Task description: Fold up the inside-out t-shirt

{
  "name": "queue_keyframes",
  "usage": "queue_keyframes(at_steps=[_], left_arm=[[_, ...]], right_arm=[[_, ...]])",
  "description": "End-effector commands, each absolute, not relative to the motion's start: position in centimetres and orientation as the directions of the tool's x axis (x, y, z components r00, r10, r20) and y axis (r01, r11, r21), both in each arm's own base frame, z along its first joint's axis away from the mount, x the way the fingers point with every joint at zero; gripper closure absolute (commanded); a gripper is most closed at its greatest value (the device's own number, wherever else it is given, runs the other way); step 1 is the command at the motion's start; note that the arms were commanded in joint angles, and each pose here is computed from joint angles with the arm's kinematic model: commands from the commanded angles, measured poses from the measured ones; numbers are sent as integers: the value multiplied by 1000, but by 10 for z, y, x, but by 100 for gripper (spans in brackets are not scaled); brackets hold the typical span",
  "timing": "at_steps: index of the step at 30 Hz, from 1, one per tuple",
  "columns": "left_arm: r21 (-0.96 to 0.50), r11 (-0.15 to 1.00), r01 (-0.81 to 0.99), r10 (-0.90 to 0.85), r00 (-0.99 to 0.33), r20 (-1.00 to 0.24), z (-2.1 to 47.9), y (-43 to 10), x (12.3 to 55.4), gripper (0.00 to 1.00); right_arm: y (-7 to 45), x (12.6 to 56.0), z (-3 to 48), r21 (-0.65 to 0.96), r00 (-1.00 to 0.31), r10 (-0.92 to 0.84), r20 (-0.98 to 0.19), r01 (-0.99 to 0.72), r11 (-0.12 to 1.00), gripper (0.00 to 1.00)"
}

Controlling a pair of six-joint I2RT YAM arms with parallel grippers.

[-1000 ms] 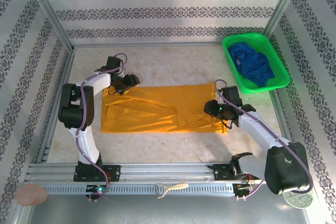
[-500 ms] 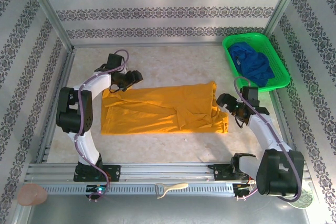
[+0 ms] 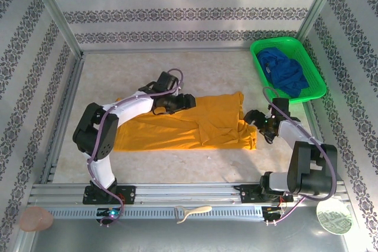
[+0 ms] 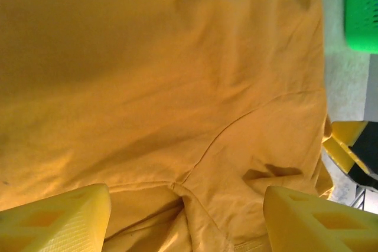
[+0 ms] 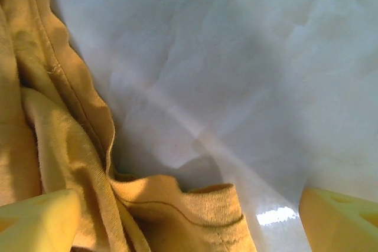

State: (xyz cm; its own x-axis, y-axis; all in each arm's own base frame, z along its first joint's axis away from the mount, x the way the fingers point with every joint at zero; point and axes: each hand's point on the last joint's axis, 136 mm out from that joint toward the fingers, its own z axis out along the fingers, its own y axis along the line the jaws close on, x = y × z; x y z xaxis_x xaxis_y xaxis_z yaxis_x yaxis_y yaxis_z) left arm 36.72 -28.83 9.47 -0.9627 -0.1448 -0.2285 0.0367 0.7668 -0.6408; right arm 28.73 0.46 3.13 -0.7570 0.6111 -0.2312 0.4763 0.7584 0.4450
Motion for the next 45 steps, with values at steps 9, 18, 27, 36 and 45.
queue_keyframes(at_steps=[9,18,27,36,45], left_arm=[[-640,768,12,-162,-964,-213,77,-300,365,31],[-644,764,15,-163,-963,-216,78,-302,366,31],[-647,762,16,-160,-964,-212,78,-303,363,31],[-644,764,-37,-243,-941,-234,96,-261,381,31],[-545,801,-249,-420,-882,-213,77,-104,399,31]], right_arm=[[55,315,29,603,-816,547,-187,344,720,7],[76,313,55,646,-798,536,-275,259,718,7],[95,314,42,626,-830,499,-249,255,737,8],[110,326,24,644,-826,531,-188,305,702,83],[50,315,41,611,-733,645,-219,412,676,100]])
